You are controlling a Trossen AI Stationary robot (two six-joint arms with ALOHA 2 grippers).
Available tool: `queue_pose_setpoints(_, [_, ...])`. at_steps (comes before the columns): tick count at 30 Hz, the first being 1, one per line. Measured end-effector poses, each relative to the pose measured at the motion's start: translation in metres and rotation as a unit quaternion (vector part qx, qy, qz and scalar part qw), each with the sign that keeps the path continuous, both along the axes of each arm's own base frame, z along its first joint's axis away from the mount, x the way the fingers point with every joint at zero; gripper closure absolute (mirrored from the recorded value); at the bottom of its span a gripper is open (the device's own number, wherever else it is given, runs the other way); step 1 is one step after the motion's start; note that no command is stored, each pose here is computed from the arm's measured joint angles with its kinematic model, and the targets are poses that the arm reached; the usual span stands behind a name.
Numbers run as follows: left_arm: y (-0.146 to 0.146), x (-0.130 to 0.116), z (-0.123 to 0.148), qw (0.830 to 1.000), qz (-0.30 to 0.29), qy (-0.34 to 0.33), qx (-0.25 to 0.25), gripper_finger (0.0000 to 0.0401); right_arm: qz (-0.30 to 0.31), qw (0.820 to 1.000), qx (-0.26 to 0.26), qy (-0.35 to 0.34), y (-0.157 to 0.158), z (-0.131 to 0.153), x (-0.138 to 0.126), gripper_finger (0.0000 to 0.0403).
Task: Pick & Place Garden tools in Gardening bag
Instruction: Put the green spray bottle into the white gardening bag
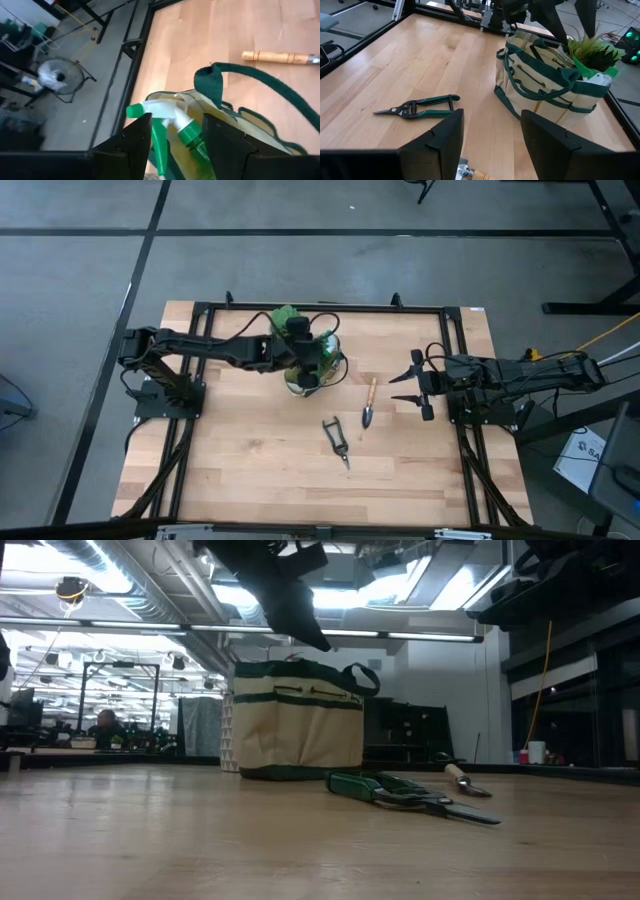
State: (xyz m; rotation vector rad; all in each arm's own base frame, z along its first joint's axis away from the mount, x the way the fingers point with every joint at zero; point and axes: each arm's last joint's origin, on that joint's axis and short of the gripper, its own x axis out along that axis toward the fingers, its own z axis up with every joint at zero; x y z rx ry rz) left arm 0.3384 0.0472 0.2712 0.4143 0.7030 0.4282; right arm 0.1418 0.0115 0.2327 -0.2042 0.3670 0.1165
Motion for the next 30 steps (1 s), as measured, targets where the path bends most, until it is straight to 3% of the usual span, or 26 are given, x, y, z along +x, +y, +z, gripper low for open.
queue_pose_setpoints(7, [0.009, -0.005, -0.014, 0.997, 0.009, -0.013, -0.077, 0.0232, 0.000, 1.000, 0.000, 0.000, 0.000, 0.000, 0.000, 0.0202])
queue_pose_setpoints(19, [0.007, -0.009, -0.045, 0.988, -0.004, 0.012, -0.157, 0.0233, 0.000, 1.000, 0.000, 0.000, 0.000, 0.000, 0.000, 0.0202])
queue_pose_setpoints(26, [0.008, 0.001, -0.072, 0.984, -0.006, 0.049, -0.171, 0.0233, 0.000, 1.000, 0.000, 0.000, 0.000, 0.000, 0.000, 0.0202])
queue_pose_setpoints(30, [0.007, 0.003, -0.074, 0.984, -0.013, 0.058, -0.165, 0.0233, 0.000, 1.000, 0.000, 0.000, 0.000, 0.000, 0.000, 0.0202])
